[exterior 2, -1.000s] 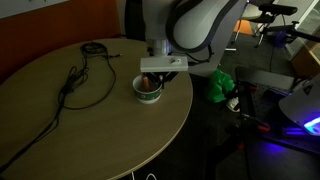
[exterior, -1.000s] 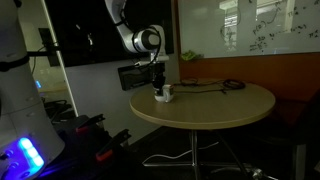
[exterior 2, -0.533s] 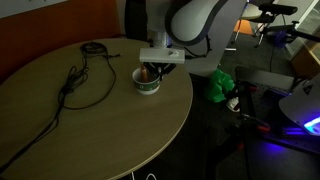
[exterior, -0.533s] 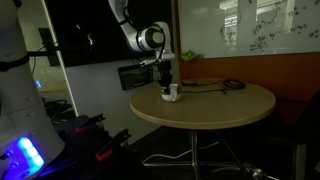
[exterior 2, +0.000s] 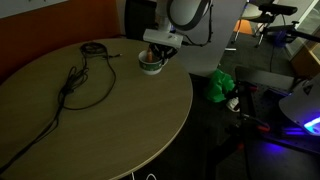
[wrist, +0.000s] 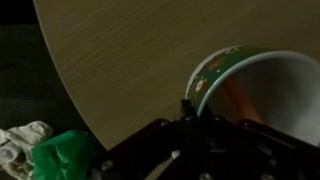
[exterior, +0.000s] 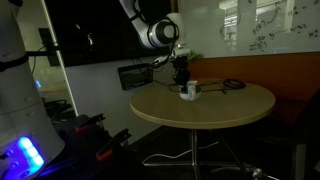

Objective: Move the cup to the right

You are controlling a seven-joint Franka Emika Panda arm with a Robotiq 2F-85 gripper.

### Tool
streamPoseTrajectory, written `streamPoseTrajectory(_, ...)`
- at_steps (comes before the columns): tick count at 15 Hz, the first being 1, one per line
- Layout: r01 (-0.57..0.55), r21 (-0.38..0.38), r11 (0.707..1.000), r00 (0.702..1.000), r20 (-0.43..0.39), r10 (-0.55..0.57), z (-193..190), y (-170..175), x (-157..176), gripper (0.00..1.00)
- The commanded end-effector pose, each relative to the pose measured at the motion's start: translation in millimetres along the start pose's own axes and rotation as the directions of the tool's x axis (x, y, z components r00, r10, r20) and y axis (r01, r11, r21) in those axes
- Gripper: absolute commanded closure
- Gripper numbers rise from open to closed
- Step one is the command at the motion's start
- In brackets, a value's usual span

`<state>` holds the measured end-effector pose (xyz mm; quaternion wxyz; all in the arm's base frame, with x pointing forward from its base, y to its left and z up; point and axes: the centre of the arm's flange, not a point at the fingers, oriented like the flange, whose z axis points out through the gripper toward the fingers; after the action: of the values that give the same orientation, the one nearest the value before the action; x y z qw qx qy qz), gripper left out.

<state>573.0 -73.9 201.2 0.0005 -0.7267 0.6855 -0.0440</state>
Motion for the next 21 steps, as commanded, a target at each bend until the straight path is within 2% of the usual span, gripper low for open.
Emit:
streamPoseTrajectory(1,-0.061,0.036,0.997,0.998,-0.008,0.061,0.7,-5.3,-0.2,0.97)
streamPoseTrajectory(7,-0.086,0.028,0.996,0.996,-0.023,0.086,16.4,-7.0,-6.3,0.97)
streamPoseTrajectory(20,-0.114,0.033,0.993,0.993,-0.007,0.114,12.2,13.4,1.4,0.97)
streamPoseTrajectory(21,-0.116,0.034,0.993,0.993,-0.007,0.116,11.0,13.5,1.6,0.67)
